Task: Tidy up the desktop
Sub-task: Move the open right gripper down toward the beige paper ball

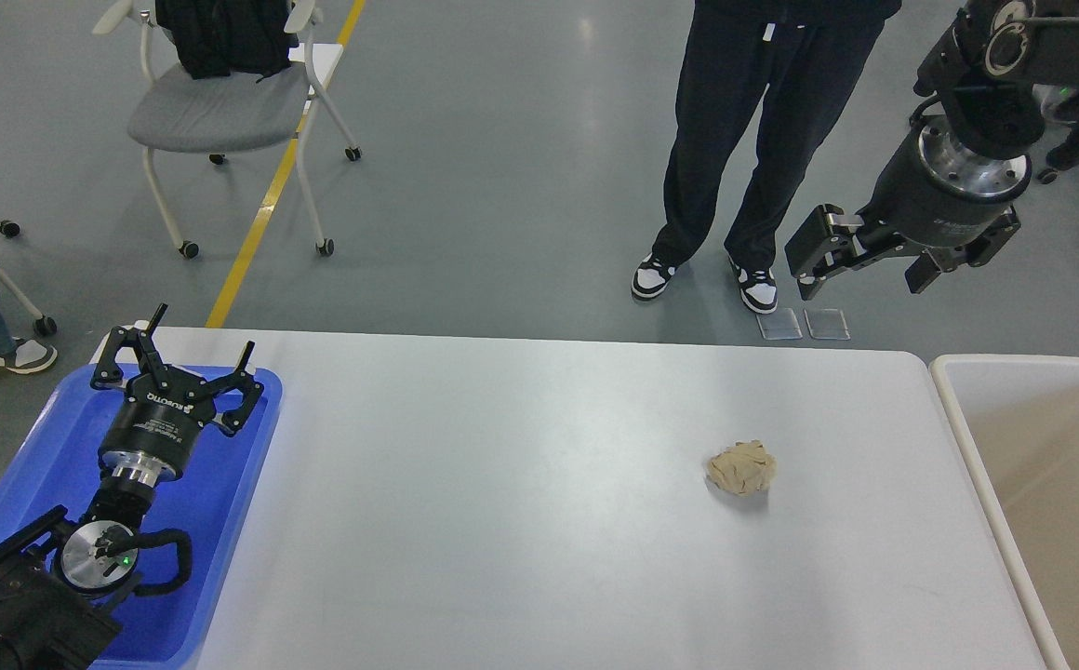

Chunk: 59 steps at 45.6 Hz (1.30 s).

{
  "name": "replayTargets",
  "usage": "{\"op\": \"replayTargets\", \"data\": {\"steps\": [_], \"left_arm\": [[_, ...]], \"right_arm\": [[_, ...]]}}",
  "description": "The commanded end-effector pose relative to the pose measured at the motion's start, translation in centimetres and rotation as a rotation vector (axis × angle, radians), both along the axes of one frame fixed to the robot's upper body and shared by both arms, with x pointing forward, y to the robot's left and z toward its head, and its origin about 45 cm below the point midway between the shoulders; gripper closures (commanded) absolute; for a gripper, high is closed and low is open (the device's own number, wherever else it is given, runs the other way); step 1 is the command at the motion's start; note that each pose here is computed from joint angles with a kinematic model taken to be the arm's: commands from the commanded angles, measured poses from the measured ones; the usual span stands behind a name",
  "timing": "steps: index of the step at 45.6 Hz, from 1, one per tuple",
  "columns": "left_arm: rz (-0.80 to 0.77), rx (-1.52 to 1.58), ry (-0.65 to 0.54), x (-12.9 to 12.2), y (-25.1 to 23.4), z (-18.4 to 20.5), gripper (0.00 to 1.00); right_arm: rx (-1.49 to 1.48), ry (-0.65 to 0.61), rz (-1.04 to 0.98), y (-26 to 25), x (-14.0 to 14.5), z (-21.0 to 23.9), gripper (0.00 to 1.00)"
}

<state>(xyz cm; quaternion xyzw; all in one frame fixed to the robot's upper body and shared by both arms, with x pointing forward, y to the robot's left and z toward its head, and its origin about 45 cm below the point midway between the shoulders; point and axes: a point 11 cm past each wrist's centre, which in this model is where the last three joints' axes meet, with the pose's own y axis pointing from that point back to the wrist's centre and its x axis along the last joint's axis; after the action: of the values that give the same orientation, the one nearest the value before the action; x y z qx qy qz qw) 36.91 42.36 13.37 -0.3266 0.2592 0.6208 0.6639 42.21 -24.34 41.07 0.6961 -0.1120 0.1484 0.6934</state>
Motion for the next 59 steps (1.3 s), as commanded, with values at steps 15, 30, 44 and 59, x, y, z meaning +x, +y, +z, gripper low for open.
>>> {"op": "replayTargets", "data": {"steps": [15,30,44,59], "left_arm": [[-0.001,0.001,0.000,0.0,0.0,0.0,0.01],[0.000,0.000,0.000,0.0,0.0,0.0,0.01],[0.000,0.000,0.000,0.0,0.0,0.0,0.01],[0.000,0.000,-0.001,0.1,0.0,0.1,0.01]], "right_arm": [[-0.023,0.041,0.005,0.4,0.4,-7.1,0.00],[-0.013,0.055,-0.028,-0.1,1.1,-11.3,0.00],[0.025,0.093,-0.037,0.6,0.7,-15.6,0.00],[-0.021,-0.011,-0.013,1.1,1.4,-18.9,0.00]]}}
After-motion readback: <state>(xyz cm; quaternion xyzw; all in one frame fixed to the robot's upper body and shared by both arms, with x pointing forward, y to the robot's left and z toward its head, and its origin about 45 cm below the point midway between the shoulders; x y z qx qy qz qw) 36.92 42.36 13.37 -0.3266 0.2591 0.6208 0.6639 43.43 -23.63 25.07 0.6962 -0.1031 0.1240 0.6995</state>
